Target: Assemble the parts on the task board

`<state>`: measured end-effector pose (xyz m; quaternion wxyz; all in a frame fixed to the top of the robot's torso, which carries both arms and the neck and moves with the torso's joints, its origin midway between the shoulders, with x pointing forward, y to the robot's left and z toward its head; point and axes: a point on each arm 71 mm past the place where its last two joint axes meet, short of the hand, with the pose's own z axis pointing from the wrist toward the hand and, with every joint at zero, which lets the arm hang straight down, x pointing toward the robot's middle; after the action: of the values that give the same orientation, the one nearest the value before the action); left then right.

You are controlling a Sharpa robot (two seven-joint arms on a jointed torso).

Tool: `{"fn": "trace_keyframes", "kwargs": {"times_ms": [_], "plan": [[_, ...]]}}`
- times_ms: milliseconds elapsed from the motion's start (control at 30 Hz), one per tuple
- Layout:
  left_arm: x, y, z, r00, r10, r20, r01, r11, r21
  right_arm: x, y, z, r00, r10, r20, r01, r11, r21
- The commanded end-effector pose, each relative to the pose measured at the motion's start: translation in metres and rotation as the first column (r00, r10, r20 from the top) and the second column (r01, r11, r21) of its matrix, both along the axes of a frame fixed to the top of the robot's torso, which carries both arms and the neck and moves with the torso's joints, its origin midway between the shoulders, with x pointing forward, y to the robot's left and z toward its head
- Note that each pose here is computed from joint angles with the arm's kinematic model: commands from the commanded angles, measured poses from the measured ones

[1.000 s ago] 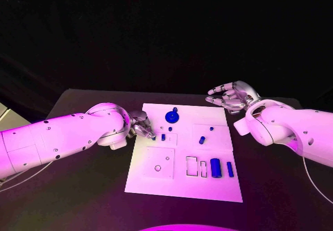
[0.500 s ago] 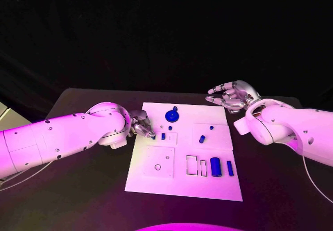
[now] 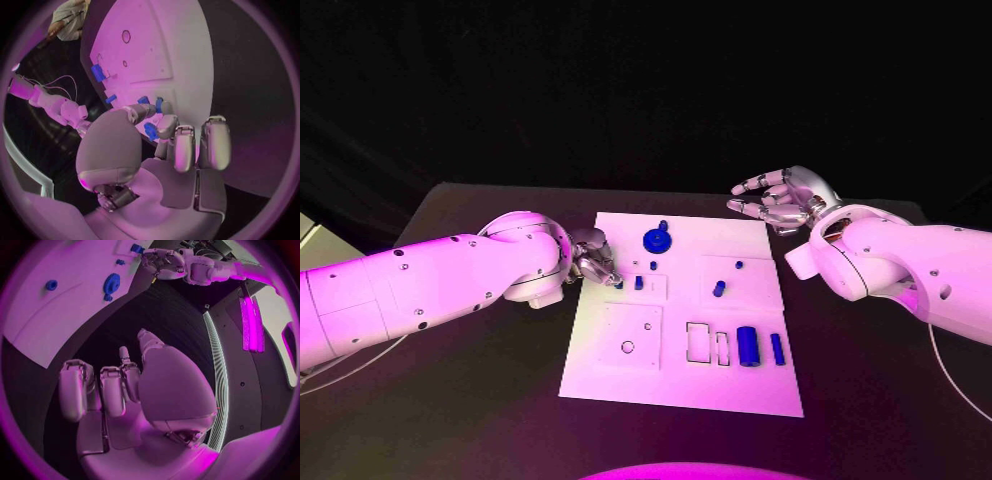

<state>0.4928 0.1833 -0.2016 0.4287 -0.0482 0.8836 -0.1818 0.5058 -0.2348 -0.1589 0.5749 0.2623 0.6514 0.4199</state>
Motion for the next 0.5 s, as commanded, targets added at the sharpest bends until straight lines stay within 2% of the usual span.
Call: {"fn": "trace_keyframes", "kwargs": {"times_ms": [33,500], "plan": [[-0.0027,-0.0034,-0.0025,0.999,-0.026,-0.026,0.027,1.0,0.015,-0.0006,0.0016,-0.0002,1.0,0.02,0.002,-0.02,1.0,-0.002],[-0.0012,-0.0073,-0.0053,0.999,-0.02,-0.041,0.02,1.0,0.005,-0.0007,0.0017,-0.0002,1.0,0.02,0.002,-0.02,1.0,-0.002]]}}
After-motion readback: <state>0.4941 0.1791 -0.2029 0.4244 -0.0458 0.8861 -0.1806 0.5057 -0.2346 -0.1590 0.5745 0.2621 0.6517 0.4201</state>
